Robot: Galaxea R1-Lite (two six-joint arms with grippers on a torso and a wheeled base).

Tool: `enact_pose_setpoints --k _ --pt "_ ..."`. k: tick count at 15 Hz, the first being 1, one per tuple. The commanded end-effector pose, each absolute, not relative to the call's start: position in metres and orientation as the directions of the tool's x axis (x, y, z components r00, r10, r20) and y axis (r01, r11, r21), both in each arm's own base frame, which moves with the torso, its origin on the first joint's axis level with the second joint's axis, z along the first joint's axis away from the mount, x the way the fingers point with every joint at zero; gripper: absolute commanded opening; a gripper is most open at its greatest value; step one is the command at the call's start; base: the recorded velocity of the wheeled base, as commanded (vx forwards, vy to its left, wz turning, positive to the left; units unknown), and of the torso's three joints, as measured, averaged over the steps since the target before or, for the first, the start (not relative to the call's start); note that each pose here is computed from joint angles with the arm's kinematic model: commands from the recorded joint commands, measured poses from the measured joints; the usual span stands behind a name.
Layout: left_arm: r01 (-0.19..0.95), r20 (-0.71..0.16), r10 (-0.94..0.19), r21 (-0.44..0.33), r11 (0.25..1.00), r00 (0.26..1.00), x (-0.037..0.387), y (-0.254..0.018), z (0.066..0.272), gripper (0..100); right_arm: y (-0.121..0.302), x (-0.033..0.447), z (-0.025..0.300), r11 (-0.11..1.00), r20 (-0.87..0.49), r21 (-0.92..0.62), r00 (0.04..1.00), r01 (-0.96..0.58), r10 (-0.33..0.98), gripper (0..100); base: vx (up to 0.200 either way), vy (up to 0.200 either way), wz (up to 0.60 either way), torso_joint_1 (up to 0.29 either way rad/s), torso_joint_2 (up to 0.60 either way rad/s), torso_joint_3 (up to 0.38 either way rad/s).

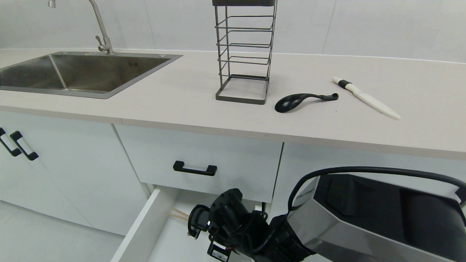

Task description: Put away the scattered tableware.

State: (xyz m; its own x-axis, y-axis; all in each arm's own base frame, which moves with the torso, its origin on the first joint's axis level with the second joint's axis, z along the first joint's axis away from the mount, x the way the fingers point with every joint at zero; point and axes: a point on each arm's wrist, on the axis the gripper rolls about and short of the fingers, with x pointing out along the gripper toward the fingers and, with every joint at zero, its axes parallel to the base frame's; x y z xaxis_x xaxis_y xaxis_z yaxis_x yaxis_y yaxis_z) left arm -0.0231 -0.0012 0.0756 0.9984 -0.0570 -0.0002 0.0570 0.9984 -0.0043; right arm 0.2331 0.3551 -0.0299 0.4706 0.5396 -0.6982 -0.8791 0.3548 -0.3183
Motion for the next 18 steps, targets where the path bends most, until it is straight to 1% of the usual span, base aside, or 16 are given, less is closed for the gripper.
enact_pose_setpoints --k 1,5,7,8,12,13,15,17,18 --pt "0.057 -0.002 -0.057 -0.005 0.998 0.998 -0.023 -0.001 0.076 100 0.355 0.233 -0.035 0.350 -0.706 -0.318 0.466 -0.881 0.533 0 0.000 0.000 0.00 0.000 0.00 0.000" --pt "0.057 -0.002 -0.057 -0.005 0.998 0.998 -0.023 -0.001 0.076 100 0.356 0.234 -0.036 0.347 -0.703 -0.321 0.468 -0.881 0.535 0 0.000 0.000 0.00 0.000 0.00 0.000" --pt "0.057 -0.002 -0.057 -0.005 0.998 0.998 -0.023 -0.001 0.076 100 0.362 0.238 -0.031 0.351 -0.683 -0.331 0.479 -0.876 0.552 0 0.000 0.000 0.00 0.000 0.00 0.000" --pt "0.057 -0.002 -0.057 -0.005 0.998 0.998 -0.023 -0.001 0.076 100 0.362 0.240 -0.030 0.356 -0.680 -0.331 0.482 -0.874 0.552 100 0.000 0.000 0.00 0.000 0.00 0.000" --pt "0.057 -0.002 -0.057 -0.005 0.998 0.998 -0.023 -0.001 0.076 100 0.359 0.237 -0.032 0.350 -0.692 -0.328 0.476 -0.877 0.544 100 0.000 0.000 0.00 0.000 0.00 0.000" --pt "0.057 -0.002 -0.057 -0.005 0.998 0.998 -0.023 -0.001 0.076 100 0.359 0.236 -0.029 0.346 -0.687 -0.333 0.477 -0.877 0.548 100 0.000 0.000 0.00 0.000 0.00 0.000" --pt "0.057 -0.002 -0.057 -0.005 0.998 0.998 -0.023 -0.001 0.076 100 0.359 0.238 -0.014 0.321 -0.673 -0.365 0.486 -0.874 0.558 100 0.000 0.000 0.00 0.000 0.00 0.000" --pt "0.057 -0.002 -0.057 -0.005 0.998 0.998 -0.023 -0.001 0.076 100 0.360 0.227 0.012 0.310 -0.647 -0.369 0.482 -0.876 0.591 100 0.000 0.000 0.00 0.000 0.00 0.000" --pt "0.057 -0.002 -0.057 -0.005 0.998 0.998 -0.023 -0.001 0.076 100 0.360 0.222 0.018 0.306 -0.640 -0.370 0.479 -0.877 0.601 100 0.000 0.000 0.00 0.000 0.00 0.000"
